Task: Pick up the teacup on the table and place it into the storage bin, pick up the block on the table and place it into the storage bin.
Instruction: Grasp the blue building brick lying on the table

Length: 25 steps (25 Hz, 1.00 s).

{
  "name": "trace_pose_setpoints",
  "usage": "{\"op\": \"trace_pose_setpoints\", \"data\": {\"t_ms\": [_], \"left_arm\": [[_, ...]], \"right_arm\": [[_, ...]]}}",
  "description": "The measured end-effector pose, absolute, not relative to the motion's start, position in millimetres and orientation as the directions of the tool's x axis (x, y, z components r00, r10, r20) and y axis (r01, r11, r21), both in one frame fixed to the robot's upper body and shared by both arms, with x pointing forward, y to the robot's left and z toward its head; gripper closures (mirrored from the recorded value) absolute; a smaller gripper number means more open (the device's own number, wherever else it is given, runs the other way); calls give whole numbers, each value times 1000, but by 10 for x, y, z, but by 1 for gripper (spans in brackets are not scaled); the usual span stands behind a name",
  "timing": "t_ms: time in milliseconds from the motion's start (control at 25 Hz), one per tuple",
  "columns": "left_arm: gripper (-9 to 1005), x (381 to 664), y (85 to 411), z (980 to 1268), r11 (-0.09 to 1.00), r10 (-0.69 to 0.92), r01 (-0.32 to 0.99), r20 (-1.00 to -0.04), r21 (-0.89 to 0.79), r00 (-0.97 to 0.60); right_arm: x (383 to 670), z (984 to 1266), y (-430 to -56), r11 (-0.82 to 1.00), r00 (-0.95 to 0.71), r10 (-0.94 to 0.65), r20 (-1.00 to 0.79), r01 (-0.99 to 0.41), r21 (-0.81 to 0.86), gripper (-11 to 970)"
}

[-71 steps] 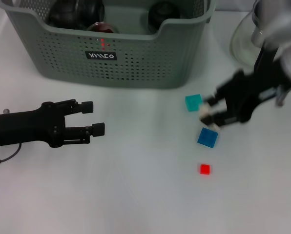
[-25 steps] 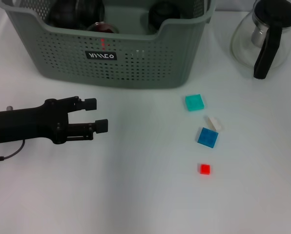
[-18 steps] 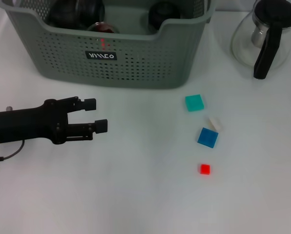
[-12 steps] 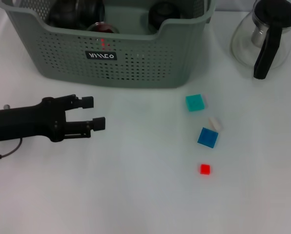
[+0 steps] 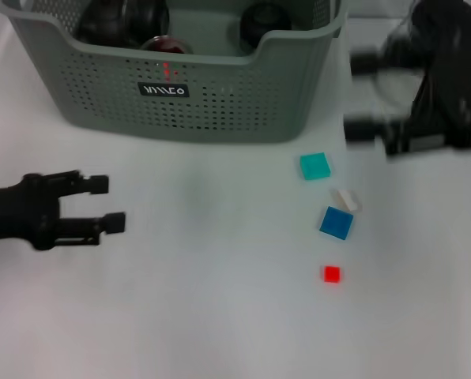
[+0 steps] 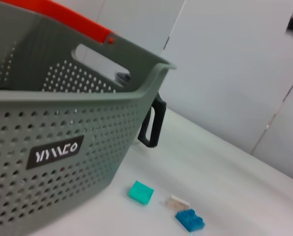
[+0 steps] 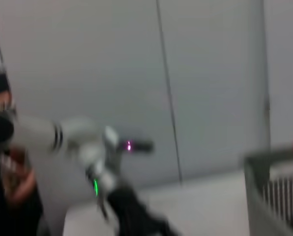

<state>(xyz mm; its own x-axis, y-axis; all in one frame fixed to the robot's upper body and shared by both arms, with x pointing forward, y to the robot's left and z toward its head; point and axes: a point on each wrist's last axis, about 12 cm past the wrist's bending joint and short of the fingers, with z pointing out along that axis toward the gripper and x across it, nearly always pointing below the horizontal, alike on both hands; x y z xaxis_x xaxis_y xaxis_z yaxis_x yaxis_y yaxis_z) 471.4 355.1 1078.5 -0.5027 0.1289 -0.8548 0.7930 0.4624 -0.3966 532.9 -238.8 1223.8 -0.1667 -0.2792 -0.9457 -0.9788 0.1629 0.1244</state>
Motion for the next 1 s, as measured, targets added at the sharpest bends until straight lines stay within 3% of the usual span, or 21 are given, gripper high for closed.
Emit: {"op": "trace_pose_setpoints", "data": {"t_ms": [240, 560, 760, 1000], "left_arm": [[135, 4550, 3688, 10904, 446, 103, 813, -881, -374, -462], [135, 4600, 3639, 10905, 448, 87, 814, -889, -369, -450], [135, 4626, 3592, 10880, 444, 76, 816, -892, -370, -446], [135, 4640, 3578, 10839, 456, 71, 810, -892, -369, -447]], "right_arm": [[5307, 12336, -2158, 173, -214, -566, -796, -975, 140, 102], [5527, 12366, -1650, 232, -267, -821, -505, -964, 132, 102], [5606, 12175, -1372, 266, -292, -903, -315, -956, 122, 102], [5737, 11870, -1218, 364, -383, -896, -225, -923, 122, 103]]}}
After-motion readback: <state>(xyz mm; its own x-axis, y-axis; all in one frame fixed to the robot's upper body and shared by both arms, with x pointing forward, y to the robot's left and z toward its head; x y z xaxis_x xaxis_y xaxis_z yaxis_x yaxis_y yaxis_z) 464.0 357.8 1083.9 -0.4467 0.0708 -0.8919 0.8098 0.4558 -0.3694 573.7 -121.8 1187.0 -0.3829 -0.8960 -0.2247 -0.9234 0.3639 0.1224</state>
